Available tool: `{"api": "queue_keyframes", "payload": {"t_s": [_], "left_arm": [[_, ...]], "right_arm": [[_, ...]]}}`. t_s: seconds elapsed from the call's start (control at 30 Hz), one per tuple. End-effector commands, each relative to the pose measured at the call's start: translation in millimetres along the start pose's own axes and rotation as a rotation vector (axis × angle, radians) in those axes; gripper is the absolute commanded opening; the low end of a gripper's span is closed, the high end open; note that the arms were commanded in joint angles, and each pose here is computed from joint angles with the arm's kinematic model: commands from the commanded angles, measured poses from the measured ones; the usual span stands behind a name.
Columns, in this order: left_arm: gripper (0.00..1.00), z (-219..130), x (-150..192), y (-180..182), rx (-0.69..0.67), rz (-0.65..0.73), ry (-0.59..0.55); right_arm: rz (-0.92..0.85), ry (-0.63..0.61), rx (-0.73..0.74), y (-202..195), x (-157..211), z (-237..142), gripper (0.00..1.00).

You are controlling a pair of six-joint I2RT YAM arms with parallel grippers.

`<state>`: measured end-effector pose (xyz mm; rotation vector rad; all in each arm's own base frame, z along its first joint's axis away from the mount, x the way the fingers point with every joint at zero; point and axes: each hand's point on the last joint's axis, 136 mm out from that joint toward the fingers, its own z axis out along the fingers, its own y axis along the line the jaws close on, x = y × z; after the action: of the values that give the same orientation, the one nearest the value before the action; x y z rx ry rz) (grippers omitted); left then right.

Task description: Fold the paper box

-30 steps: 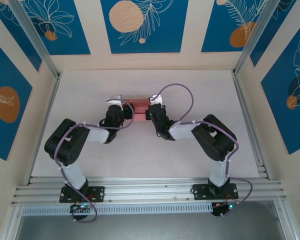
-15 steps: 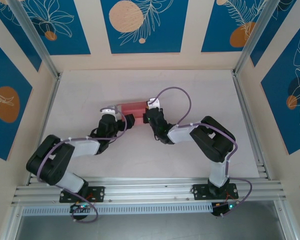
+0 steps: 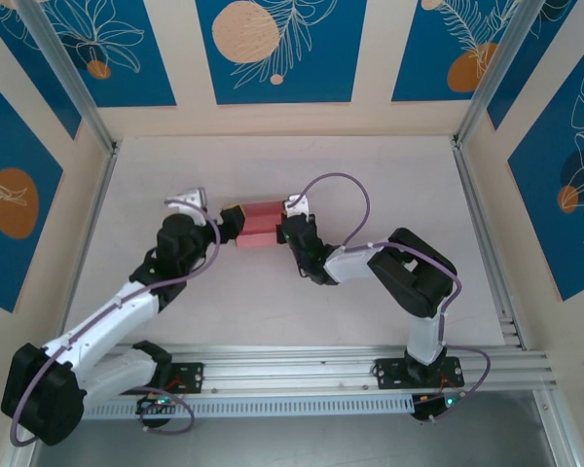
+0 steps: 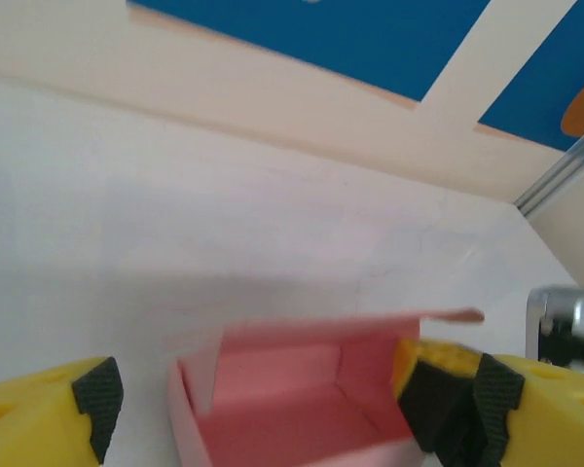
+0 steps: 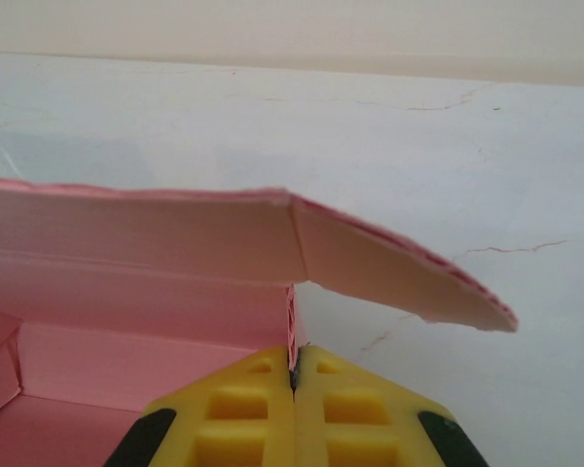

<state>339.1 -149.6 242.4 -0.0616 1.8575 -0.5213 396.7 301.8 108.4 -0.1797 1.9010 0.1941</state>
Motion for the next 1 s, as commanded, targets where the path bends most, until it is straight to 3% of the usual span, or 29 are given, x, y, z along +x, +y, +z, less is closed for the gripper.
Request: {"api": "queue_keyframes", "payload": {"t_s": [0.0, 0.17, 0.33, 0.47, 0.67, 0.97], "left_arm": [[0.88, 15, -22, -7, 0.025, 0.149, 0.079], [0.71, 58, -28, -32, 0.143, 0.209, 0.196], [0.62, 94, 1, -55, 0.281, 0.196, 0.365], [0.57, 112, 18, -64, 0.326, 0.192, 0.427], [0.51, 128, 47, -76, 0.340, 0.229, 0.534], [0.41, 125, 98, -60, 0.283, 0.148, 0.616]], "right_arm": [[-0.071, 0.074, 0.022, -5, 31, -4, 0.02], [-0.101, 0.075, 0.009, -2, 33, -6, 0.02], [-0.132, 0.073, 0.006, -2, 38, -8, 0.02], [-0.149, 0.071, 0.008, -1, 41, -10, 0.02], [-0.175, 0.065, 0.013, -1, 43, -12, 0.03], [-0.206, 0.060, 0.028, -4, 45, -18, 0.05]]}}
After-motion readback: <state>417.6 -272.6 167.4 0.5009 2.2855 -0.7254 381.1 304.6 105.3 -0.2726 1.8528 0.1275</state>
